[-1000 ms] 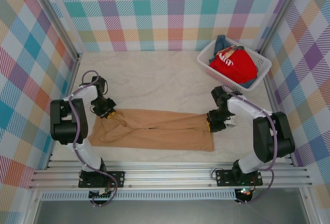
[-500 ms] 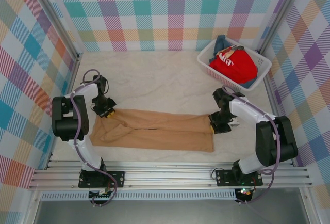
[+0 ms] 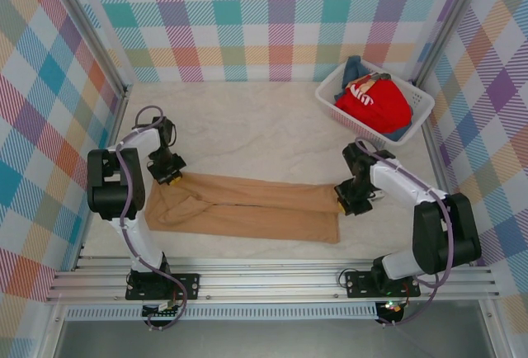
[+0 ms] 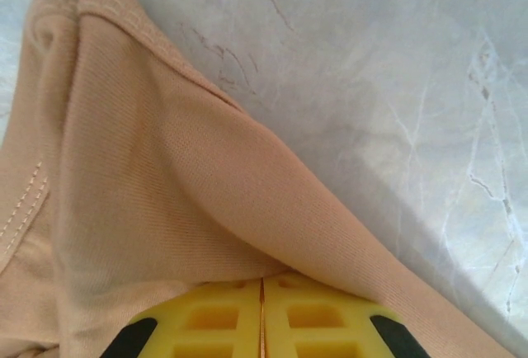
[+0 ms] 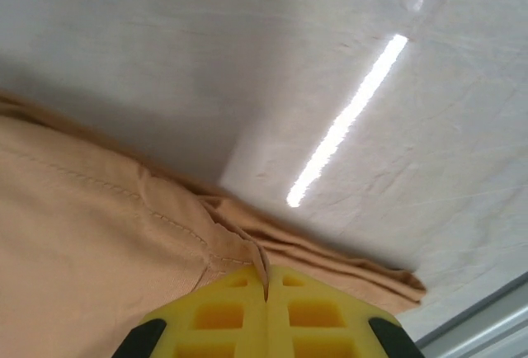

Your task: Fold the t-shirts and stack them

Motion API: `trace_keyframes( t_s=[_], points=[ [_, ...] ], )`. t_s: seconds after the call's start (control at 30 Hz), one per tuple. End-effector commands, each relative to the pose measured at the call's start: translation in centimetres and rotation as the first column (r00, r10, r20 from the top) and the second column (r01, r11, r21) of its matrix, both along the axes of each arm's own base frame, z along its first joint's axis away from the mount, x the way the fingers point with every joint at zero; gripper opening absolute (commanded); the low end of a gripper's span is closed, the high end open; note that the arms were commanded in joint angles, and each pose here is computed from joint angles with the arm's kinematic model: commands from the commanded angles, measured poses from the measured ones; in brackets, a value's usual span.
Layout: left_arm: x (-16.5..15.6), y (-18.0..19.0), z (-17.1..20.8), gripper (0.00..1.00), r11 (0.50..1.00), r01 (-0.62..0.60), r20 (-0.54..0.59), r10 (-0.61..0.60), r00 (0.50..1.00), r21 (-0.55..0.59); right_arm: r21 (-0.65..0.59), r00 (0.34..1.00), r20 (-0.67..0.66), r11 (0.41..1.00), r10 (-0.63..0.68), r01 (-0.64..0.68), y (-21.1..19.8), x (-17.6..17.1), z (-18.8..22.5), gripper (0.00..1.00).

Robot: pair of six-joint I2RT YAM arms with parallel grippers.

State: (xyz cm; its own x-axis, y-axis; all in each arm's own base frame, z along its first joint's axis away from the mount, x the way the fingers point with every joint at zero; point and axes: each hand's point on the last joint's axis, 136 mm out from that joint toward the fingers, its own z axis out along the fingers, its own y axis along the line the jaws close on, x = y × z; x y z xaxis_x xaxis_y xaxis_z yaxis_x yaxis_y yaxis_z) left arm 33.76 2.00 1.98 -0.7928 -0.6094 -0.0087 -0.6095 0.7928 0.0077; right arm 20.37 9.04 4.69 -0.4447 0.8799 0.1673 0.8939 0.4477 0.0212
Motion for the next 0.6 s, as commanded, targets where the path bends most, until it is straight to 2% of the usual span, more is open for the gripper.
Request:
trace_keyframes(
  t_s=[0.0, 0.03, 0.17, 0.23, 0.3, 0.4, 0.47, 0.57],
  points=[
    [0.1, 0.3, 0.4, 0.09, 0.999, 0.013, -0.006, -0.013, 1.0, 0.032, 0.027, 0.997, -0.068, 0.999, 0.022, -0.02, 0.3, -1.2, -1.6, 0.0],
    [0.3, 0.2, 0.8, 0.09, 1.0, 0.009, 0.004, -0.009, 1.0, 0.029, 0.037, 0.997, -0.077, 0.999, 0.03, -0.028, 0.5, -1.3, -1.8, 0.05],
    [0.7, -0.6, 2.7, 0.13, 1.0, 0.014, 0.04, -0.014, 0.999, 0.02, -0.007, 0.997, -0.05, 0.998, 0.057, -0.058, -0.2, -0.6, -0.8, 0.34],
    [1.1, -1.3, 4.3, 0.2, 0.999, 0.027, 0.078, -0.029, 0.997, 0.023, -0.032, 0.997, 0.015, 0.997, 0.074, -0.073, -0.6, 0.6, 0.4, 0.39],
    [1.1, -2.2, 6.0, 0.27, 0.999, 0.038, 0.113, -0.041, 0.993, 0.026, -0.056, 0.99, 0.09, 0.993, 0.105, -0.1, -0.9, 1.9, 1.8, 0.38],
    [0.2, -4.5, 7.5, 0.29, 0.997, 0.074, 0.134, -0.075, 0.988, 0.012, -0.058, 0.963, 0.207, 0.984, 0.174, -0.166, -0.2, 4.6, 3.3, 0.3],
    [-1.1, -6.0, 7.6, 0.3, 0.997, 0.074, 0.116, -0.071, 0.991, -0.024, -0.011, 0.915, 0.321, 0.967, 0.246, -0.256, 1.7, 7.1, 3.7, 0.24],
    [-3.4, -8.3, 7.1, 0.31, 0.993, 0.05, 0.081, -0.042, 0.996, -0.104, 0.01, 0.841, 0.419, 0.924, 0.343, -0.382, 4.7, 9.7, 4.1, 0.22]
  ],
)
